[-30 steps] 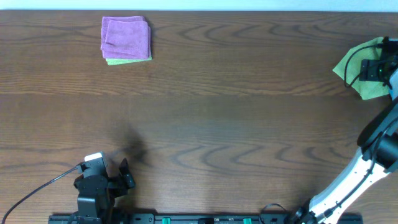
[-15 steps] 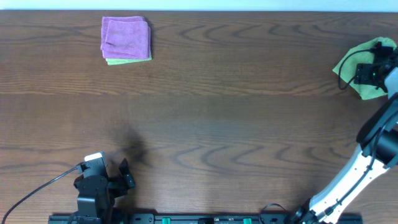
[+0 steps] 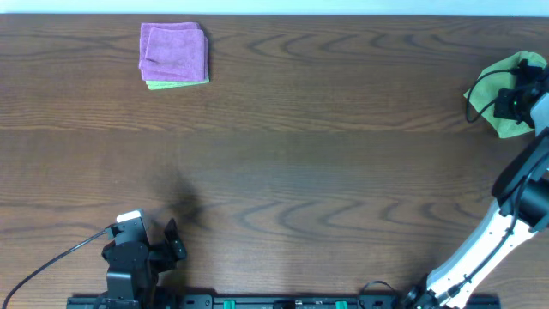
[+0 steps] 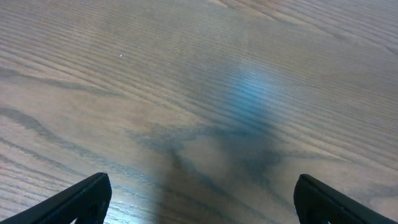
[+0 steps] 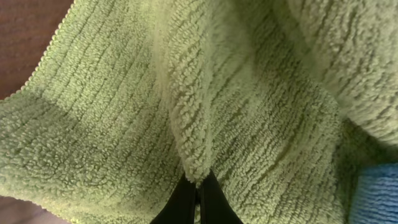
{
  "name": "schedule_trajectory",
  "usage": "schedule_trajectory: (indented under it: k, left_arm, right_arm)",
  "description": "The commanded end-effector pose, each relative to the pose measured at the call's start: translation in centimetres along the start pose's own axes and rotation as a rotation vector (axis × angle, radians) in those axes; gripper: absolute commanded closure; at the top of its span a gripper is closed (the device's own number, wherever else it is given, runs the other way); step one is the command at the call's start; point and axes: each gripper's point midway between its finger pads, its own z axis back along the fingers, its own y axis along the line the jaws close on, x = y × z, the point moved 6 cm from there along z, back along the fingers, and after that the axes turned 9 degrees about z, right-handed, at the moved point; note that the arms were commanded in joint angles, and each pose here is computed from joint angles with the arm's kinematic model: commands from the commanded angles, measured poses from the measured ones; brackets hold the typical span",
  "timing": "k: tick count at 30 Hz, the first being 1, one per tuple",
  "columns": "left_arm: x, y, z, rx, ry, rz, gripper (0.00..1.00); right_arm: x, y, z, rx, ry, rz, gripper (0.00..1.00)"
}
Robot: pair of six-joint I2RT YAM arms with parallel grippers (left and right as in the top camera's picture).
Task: Fold the cloth
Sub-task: 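Close the right gripper on the green cloth and lift it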
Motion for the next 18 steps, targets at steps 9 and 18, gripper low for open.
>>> schedule_trajectory:
  k: [9,18]
  left_arm:
    - [-1.2,0.6,-0.2,0.029,0.052,-0.03,0.05]
    - [-1.2,0.6,-0.2,0.029,0.052,-0.03,0.05]
  right_arm:
    - [4.3,6.6,7.5,0.088,-0.024,0.027,0.99]
    - [6.5,21.7,11.7,0.285,0.008,0.171,0.99]
